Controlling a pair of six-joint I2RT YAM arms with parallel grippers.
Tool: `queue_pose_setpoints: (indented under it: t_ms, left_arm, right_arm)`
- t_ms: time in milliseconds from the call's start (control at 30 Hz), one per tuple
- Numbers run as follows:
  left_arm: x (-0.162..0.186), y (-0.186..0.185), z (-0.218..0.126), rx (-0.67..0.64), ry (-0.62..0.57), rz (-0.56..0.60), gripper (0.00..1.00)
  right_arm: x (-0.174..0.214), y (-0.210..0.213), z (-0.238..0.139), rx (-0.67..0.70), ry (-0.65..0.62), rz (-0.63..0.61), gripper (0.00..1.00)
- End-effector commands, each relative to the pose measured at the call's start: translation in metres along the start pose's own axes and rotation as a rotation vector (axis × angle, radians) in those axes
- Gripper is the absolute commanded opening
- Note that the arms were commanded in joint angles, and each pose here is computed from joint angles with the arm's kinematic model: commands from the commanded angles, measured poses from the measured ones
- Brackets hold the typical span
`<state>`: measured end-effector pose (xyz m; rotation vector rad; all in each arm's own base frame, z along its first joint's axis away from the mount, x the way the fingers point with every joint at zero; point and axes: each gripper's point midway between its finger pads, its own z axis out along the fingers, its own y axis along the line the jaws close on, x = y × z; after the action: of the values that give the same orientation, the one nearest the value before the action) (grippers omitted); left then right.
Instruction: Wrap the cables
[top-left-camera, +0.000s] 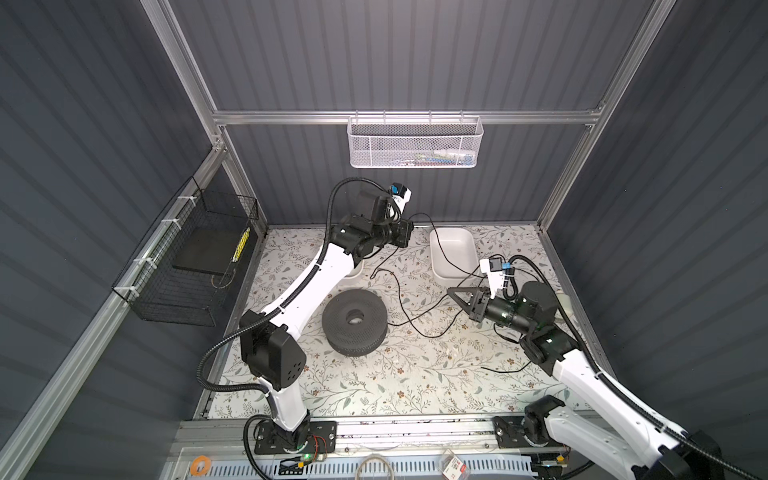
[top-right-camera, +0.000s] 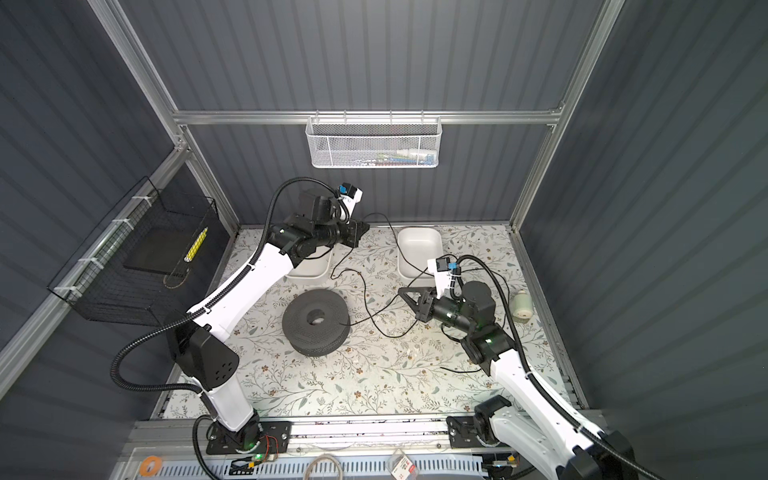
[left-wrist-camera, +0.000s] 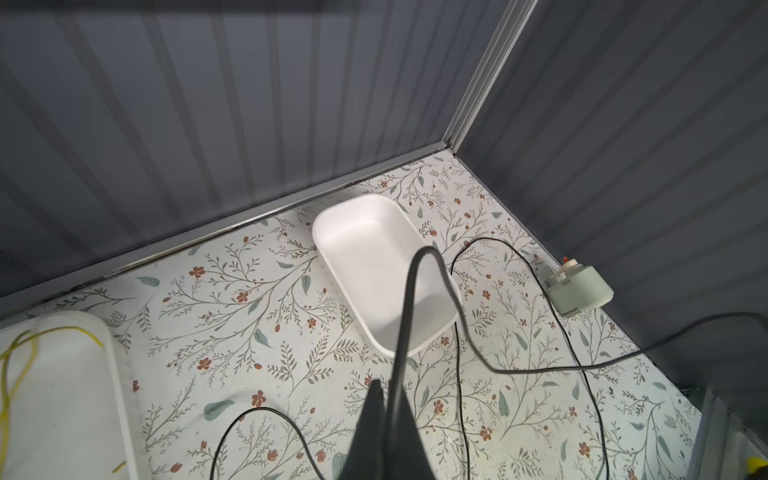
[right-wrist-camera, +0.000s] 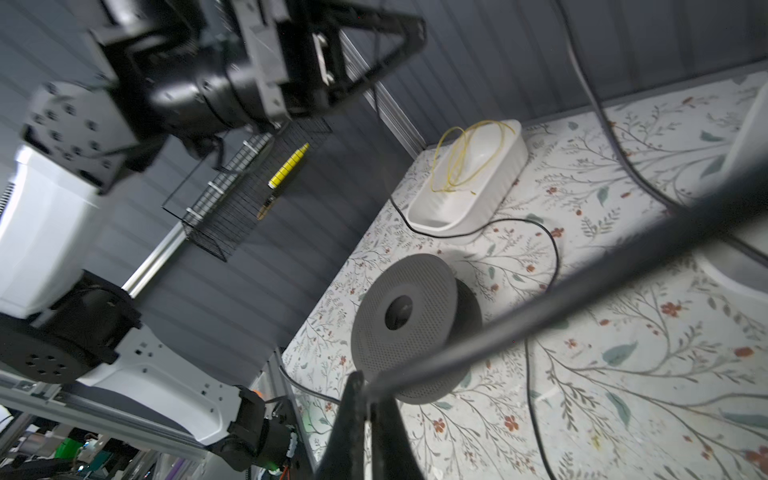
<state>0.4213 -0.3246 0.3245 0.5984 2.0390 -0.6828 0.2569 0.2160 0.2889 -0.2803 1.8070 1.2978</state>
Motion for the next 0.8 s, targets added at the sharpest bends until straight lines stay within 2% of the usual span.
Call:
queue_pose_setpoints:
  t_ms: [0,200,300,367,400,433,467,500,567,633,700,767]
  left_arm:
    - [0.008,-0.006,0.01,0.048,-0.021,0.029,0.0]
    - [0.055,-0.015,0.005,0.124,-0.026,0.002,0.0]
    - [0.093,-0.03,0.006,0.196,0.045,0.002,0.01]
    - [0.112,-0.049,0.006,0.244,0.079,0.027,0.19]
    - [0.118,-0.059,0.005,0.269,0.094,0.05,0.24]
    - [0.122,-0.07,0.002,0.298,0.106,0.07,0.36]
    - [0.124,-0.08,-0.001,0.327,0.11,0.084,0.55]
    - [0.125,-0.087,-0.003,0.351,0.111,0.096,0.7]
    - [0.123,-0.099,-0.011,0.394,0.103,0.125,0.86]
    - [0.116,-0.103,-0.019,0.408,0.08,0.149,0.96]
    - [0.108,-0.104,-0.026,0.4,0.044,0.17,0.97]
    - [0.101,-0.104,-0.035,0.39,-0.004,0.192,0.92]
  right_arm:
    - [-0.016,0.018,-0.004,-0.045,0.0,0.054,0.0]
    - [-0.089,0.043,-0.02,-0.056,-0.184,0.031,0.0]
    - [-0.123,0.045,-0.026,-0.048,-0.263,0.032,0.0]
    - [-0.143,0.048,-0.029,-0.048,-0.306,0.03,0.0]
    - [-0.151,0.049,-0.03,-0.047,-0.32,0.032,0.0]
    - [-0.159,0.05,-0.031,-0.044,-0.336,0.027,0.0]
    - [-0.166,0.05,-0.034,-0.031,-0.355,0.02,0.0]
    - [-0.172,0.048,-0.037,-0.009,-0.372,0.013,0.0]
    - [-0.187,0.042,-0.047,0.047,-0.408,-0.004,0.0]
    - [-0.2,0.034,-0.057,0.083,-0.437,-0.007,0.0]
    - [-0.212,0.022,-0.069,0.126,-0.473,0.005,0.0]
    - [-0.219,0.007,-0.079,0.155,-0.502,0.047,0.0]
